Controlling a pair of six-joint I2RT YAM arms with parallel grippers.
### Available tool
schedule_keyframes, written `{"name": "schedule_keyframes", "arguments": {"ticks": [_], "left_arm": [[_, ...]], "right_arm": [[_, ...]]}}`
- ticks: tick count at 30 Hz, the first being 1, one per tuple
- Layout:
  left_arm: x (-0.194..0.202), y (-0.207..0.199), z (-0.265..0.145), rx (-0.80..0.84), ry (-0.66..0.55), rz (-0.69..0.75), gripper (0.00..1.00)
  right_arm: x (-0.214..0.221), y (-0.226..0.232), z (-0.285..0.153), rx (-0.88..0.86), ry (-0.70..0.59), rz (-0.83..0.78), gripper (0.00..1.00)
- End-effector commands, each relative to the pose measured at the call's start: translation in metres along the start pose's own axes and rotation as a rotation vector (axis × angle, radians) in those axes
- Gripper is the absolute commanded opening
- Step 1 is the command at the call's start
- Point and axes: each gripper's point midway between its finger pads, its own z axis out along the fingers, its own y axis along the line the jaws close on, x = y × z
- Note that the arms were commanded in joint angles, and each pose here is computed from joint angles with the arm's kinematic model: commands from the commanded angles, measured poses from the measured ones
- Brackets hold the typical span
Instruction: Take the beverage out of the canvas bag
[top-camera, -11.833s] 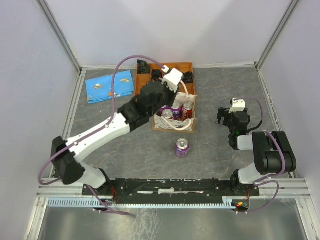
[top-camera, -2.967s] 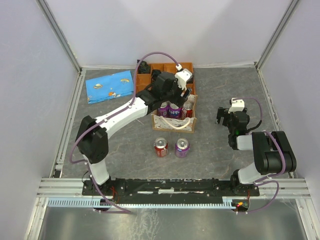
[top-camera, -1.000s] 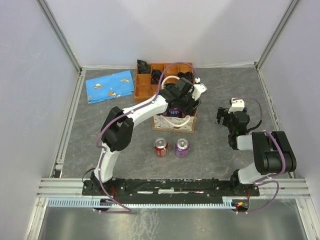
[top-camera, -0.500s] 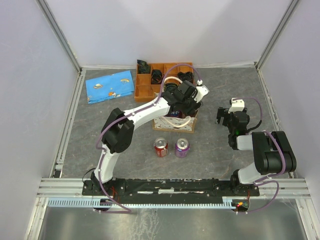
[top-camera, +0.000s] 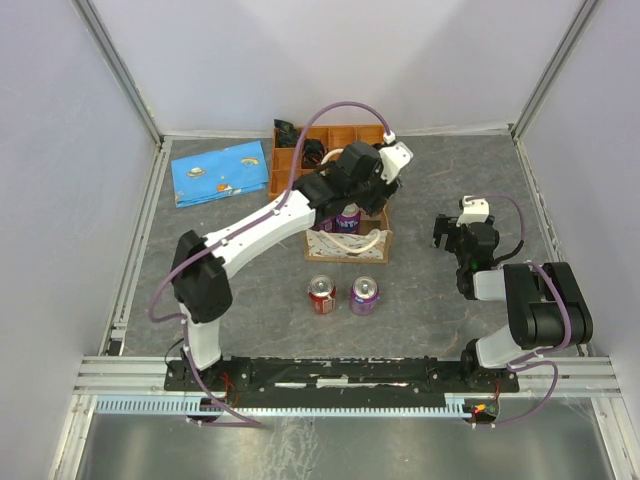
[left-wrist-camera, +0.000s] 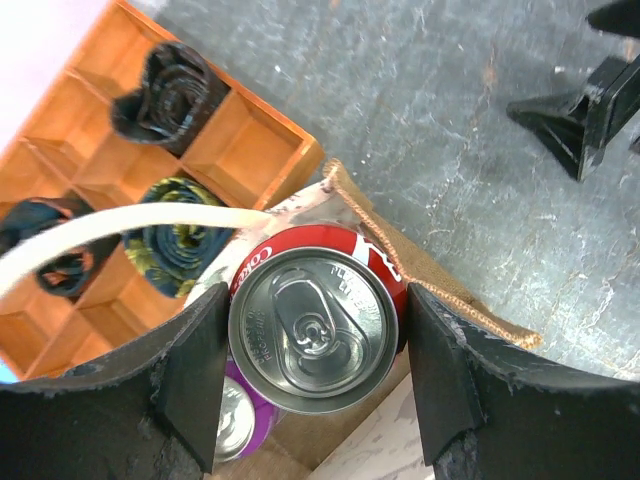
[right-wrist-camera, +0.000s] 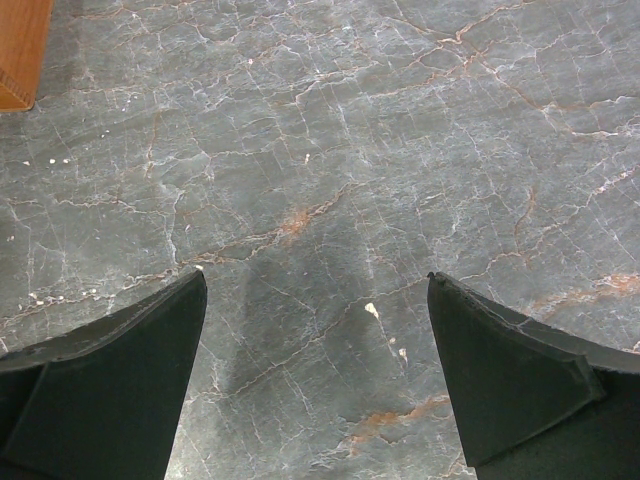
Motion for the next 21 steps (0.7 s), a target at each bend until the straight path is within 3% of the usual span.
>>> {"name": "schedule_keyframes", "arguments": {"ticks": [1, 14, 21], "left_arm": [[-0.08, 0.031, -0.068, -0.109, -0.225, -0.014, 0.03], [-0.103, 0.047, -0.155, -0.161, -0.288, -0.057, 0.03], [-0.091, 0.026, -0.209, -0.112, -0.33, -0.081, 0.03]], "right_arm": [[-0.02, 0.0, 0.005, 0.003, -0.054, -0.006, 0.99], [-0.02, 0.0, 0.005, 0.004, -0.053, -0.007, 0.99], [-0.02, 0.0, 0.005, 0.003, -0.053, -0.006, 0.99]]}}
